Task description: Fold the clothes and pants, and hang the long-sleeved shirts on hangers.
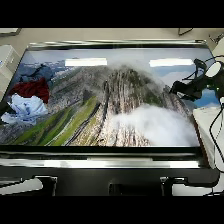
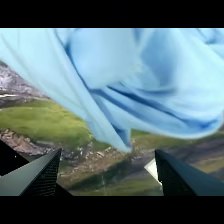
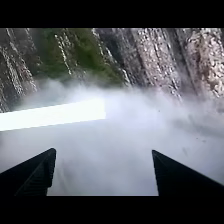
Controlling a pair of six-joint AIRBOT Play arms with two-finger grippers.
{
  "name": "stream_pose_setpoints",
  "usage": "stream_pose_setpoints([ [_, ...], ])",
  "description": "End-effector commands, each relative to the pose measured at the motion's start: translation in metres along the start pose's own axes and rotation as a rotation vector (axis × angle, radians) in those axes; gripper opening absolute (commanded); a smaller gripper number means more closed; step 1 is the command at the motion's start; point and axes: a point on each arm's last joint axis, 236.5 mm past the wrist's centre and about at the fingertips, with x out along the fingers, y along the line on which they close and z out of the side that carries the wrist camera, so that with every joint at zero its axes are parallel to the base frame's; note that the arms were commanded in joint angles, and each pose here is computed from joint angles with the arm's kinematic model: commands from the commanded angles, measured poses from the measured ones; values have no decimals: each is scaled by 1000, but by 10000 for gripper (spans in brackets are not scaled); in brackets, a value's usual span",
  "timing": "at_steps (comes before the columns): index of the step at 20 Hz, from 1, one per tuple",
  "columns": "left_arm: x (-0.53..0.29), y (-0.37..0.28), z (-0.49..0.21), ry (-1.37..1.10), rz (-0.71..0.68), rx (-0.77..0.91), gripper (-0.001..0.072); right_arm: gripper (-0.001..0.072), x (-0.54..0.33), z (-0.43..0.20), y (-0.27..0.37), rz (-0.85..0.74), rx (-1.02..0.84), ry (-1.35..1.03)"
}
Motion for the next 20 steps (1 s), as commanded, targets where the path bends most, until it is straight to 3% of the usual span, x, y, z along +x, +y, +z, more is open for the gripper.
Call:
stream_pose_setpoints([
  [1, 44, 11, 4, 29, -10, -44, 720, 685, 0, -19, 0, -3, -9, 80],
  [4, 58, -16, 26, -50, -101, 10, 720, 685, -2, -36, -1, -6, -4, 152],
  [7, 72, -20, 27, -44, -104, 12, 700, 685, -6, -55, 5, 20, -1, 236],
  [8, 74, -21, 22, -24, -101, 16, 457, 686, -8, -61, 8, 34, 1, 263],
  [9, 71, -25, 16, -2, -115, 30, 12, 686, -10, -66, 10, 43, 1, 280],
  [12, 18, -77, 27, -120, -296, 134, 22, 685, -16, -65, 14, 52, -3, 266],
  [15, -109, -149, 26, -424, -487, 267, 21, 685, -26, -62, 16, 55, -9, 233],
  [20, -299, -249, -126, -722, -842, 604, 21, 683, -44, -60, 21, 63, -20, 187],
])
